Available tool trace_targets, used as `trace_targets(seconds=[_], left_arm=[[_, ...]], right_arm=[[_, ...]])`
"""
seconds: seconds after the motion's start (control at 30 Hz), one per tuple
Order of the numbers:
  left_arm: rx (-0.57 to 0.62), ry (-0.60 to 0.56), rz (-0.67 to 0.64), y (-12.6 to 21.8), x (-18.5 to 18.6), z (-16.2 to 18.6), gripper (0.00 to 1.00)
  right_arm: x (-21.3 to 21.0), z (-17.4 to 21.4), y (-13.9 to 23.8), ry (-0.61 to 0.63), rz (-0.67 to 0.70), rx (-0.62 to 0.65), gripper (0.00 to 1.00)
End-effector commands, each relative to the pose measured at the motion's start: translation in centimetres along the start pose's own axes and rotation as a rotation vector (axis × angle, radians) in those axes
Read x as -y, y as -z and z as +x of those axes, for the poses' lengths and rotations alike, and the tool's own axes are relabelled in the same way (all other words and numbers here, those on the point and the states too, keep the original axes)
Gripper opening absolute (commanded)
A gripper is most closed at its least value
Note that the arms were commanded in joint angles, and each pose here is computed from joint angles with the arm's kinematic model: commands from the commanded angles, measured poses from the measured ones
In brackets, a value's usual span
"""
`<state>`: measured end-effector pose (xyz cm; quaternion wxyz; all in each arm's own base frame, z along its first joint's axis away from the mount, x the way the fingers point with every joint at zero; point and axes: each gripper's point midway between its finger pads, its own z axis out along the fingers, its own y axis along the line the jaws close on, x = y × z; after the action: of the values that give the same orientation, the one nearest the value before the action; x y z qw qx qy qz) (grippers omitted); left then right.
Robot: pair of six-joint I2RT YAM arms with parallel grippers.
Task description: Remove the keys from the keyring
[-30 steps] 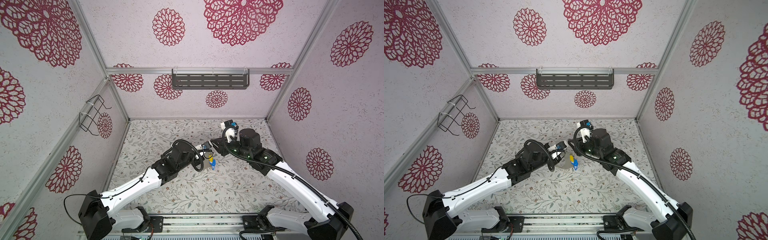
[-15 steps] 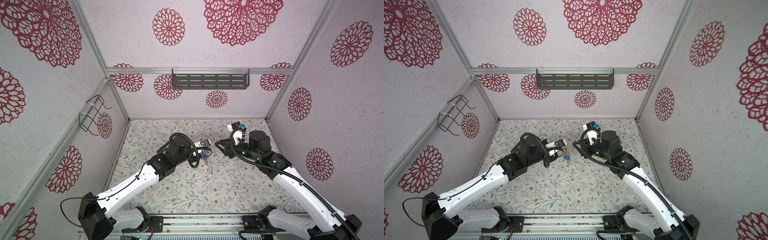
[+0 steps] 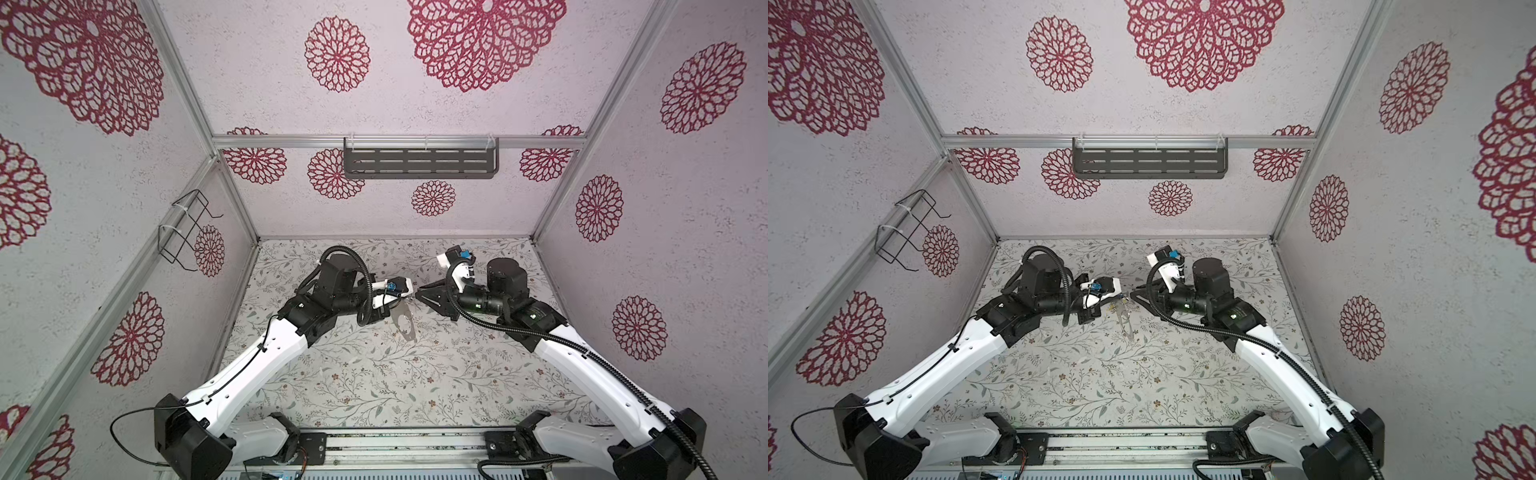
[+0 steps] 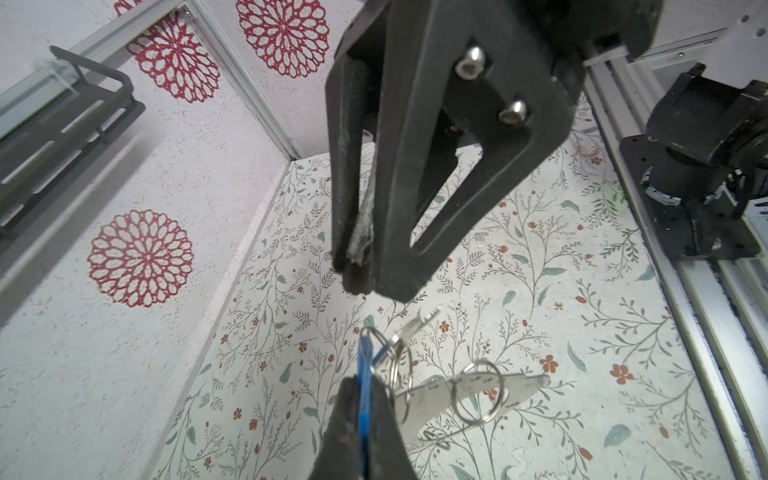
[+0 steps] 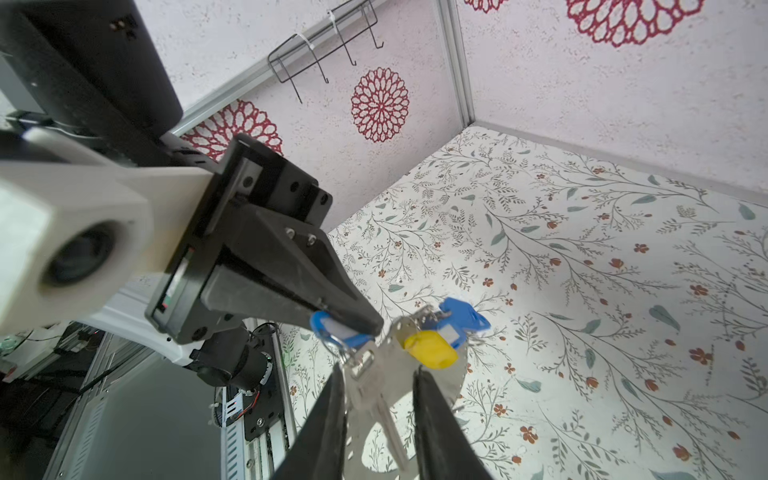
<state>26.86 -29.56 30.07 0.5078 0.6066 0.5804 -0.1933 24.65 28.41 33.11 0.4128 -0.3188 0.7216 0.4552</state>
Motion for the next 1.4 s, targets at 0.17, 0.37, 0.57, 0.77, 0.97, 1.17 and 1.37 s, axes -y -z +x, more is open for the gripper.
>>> trace_targets(seconds=[0.17, 0.37, 0.57, 0.77, 0.97, 1.17, 1.37], left_arm=[[0.05, -0.007, 0.065, -0.3, 0.5, -1.1, 0.0], [0.048, -0.004, 0.068, -0.3, 0.5, -1.0, 0.0], [0.054, -0.004, 0.071, -0.2, 0.5, -1.1, 0.0], [0.042, 0.005, 0.078, -0.4, 0.5, -0.7, 0.0], [0.046, 0.007, 0.075, -0.4, 0.4, -0.9, 0.0], [0.059, 0.011, 0.078, -0.4, 0.3, -1.3, 0.0], [0.074, 0.054, 0.031, -0.6, -0.7, -1.6, 0.01]], right_arm=[[-1.8, -0.9, -0.9, 0.077, -0.065, 0.005, 0.32], [-1.7, -0.1, -1.7, 0.077, -0.064, -0.03, 0.31], [-1.5, 0.5, -1.9, 0.074, -0.049, -0.043, 0.25], [-1.4, 0.4, -1.8, 0.079, -0.034, -0.036, 0.07], [-1.4, 0.6, -1.9, 0.08, -0.019, -0.041, 0.04], [-1.2, 1.1, -2.3, 0.078, -0.002, -0.049, 0.02], [-1.1, 1.0, -2.5, 0.076, 0.027, -0.033, 0.0]])
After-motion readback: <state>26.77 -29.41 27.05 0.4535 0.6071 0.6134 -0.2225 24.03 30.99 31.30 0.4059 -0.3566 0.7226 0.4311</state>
